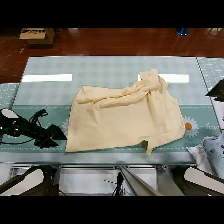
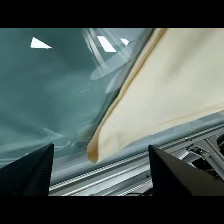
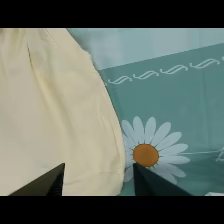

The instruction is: Fold the shirts.

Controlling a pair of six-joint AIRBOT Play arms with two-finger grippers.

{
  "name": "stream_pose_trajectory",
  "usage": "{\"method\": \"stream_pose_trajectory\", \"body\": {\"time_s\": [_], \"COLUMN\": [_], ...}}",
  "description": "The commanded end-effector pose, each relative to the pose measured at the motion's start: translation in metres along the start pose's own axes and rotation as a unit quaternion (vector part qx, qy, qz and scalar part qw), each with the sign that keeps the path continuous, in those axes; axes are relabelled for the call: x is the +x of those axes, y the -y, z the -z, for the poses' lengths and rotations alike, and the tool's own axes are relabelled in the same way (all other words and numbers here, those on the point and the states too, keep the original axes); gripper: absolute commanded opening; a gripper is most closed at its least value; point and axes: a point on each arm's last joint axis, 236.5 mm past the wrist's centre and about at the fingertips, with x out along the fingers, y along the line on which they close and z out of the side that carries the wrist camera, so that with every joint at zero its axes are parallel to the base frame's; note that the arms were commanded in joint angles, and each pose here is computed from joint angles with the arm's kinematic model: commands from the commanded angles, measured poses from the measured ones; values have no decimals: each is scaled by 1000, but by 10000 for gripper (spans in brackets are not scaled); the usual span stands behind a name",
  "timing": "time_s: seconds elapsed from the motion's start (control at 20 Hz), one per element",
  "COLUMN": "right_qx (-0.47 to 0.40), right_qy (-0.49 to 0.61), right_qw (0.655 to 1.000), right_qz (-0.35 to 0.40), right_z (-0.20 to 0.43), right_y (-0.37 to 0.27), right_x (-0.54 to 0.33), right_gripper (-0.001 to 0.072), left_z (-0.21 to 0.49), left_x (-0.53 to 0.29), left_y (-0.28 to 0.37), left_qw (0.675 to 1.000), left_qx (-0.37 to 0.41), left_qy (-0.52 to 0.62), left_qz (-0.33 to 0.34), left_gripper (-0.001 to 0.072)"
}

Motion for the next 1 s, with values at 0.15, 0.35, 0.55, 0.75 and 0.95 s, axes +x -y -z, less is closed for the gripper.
{"method": "stream_pose_trajectory", "body": {"time_s": [0.15,0.35,0.55,0.75,0.95], "right_qx": [1,2,0,58,121], "right_qy": [-2,-15,-28,-63,-109], "right_qw": [1000,1000,1000,996,986], "right_qz": [-5,-9,12,11,-26], "right_z": [3,9,15,46,95], "right_y": [1,-1,9,43,58], "right_x": [2,2,2,26,77], "right_gripper": [515,516,516,515,598], "left_z": [9,-7,-12,-2,-2], "left_x": [30,46,48,45,42], "left_y": [5,43,56,60,62], "left_qw": [998,999,998,996,995], "left_qx": [22,31,47,77,89], "left_qy": [-49,-15,-2,-17,-11], "left_qz": [-35,9,30,36,37], "left_gripper": [683,360,19,18,18]}}
